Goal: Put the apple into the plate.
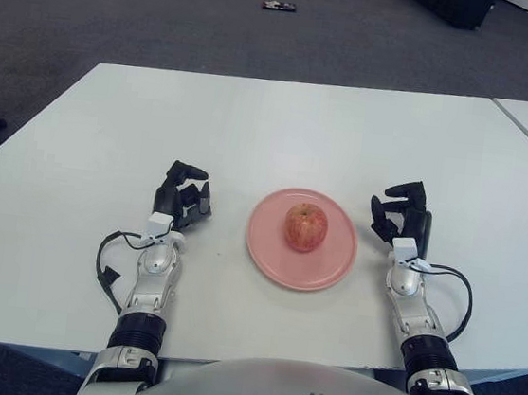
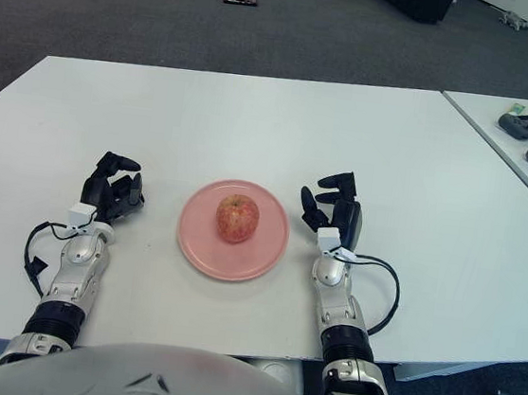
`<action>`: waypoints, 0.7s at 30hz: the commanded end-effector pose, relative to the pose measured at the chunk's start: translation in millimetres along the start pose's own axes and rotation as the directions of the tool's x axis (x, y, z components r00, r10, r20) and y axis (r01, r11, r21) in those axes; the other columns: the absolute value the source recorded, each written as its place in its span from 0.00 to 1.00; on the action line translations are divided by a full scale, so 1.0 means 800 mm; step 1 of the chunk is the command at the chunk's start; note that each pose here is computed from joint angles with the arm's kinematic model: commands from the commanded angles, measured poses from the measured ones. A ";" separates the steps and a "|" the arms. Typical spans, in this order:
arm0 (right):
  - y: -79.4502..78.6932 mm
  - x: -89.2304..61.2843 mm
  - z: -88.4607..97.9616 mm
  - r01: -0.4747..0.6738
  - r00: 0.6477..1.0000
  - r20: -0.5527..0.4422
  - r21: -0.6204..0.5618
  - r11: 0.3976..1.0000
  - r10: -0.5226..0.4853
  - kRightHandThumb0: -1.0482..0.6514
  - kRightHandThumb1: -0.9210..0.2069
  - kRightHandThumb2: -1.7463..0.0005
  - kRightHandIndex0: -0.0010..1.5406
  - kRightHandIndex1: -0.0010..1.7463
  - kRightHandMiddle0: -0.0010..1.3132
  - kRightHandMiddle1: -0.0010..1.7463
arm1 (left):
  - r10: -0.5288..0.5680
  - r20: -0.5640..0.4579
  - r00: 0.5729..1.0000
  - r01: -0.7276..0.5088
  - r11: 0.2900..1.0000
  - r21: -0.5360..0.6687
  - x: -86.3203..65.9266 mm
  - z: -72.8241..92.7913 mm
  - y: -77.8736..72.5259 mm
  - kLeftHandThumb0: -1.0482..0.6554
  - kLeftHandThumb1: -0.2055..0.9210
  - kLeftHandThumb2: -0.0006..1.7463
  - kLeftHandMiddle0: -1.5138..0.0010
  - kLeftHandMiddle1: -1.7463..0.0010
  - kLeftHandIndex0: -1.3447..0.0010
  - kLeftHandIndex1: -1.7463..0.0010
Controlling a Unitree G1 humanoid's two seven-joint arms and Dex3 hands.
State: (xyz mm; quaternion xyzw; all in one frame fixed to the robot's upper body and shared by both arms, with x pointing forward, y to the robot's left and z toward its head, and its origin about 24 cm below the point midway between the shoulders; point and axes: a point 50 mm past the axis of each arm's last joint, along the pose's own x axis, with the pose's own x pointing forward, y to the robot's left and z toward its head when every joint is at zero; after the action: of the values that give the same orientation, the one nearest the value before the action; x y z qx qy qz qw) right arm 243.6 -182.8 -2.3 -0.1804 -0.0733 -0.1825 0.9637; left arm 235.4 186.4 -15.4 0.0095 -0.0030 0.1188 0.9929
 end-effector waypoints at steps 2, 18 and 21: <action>0.000 -0.022 -0.017 0.008 0.997 -0.075 0.006 1.000 -0.007 0.40 0.14 0.57 0.42 0.69 0.22 1.00 | 0.001 -0.101 0.995 0.002 1.000 0.023 -0.014 -0.024 0.006 0.37 0.68 0.59 0.38 0.00 0.68 0.00; 0.001 -0.025 -0.016 0.032 0.996 -0.079 0.040 0.999 -0.029 0.40 0.15 0.57 0.42 0.68 0.22 1.00 | -0.012 -0.101 0.995 0.013 1.000 0.017 -0.013 -0.023 0.007 0.37 0.67 0.59 0.38 0.00 0.68 0.00; 0.001 -0.024 -0.017 0.025 0.997 -0.079 0.053 0.998 -0.021 0.40 0.15 0.57 0.43 0.68 0.22 1.00 | -0.014 -0.101 0.995 0.016 1.000 0.016 -0.013 -0.022 0.007 0.37 0.67 0.59 0.38 0.00 0.68 0.00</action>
State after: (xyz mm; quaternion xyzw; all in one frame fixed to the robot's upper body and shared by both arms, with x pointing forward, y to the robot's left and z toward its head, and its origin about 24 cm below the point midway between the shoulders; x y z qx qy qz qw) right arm 241.4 -184.8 -0.7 -0.1614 -0.0809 -0.1992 0.9632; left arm 235.7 187.0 -15.2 0.0122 -0.0033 0.1107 0.9938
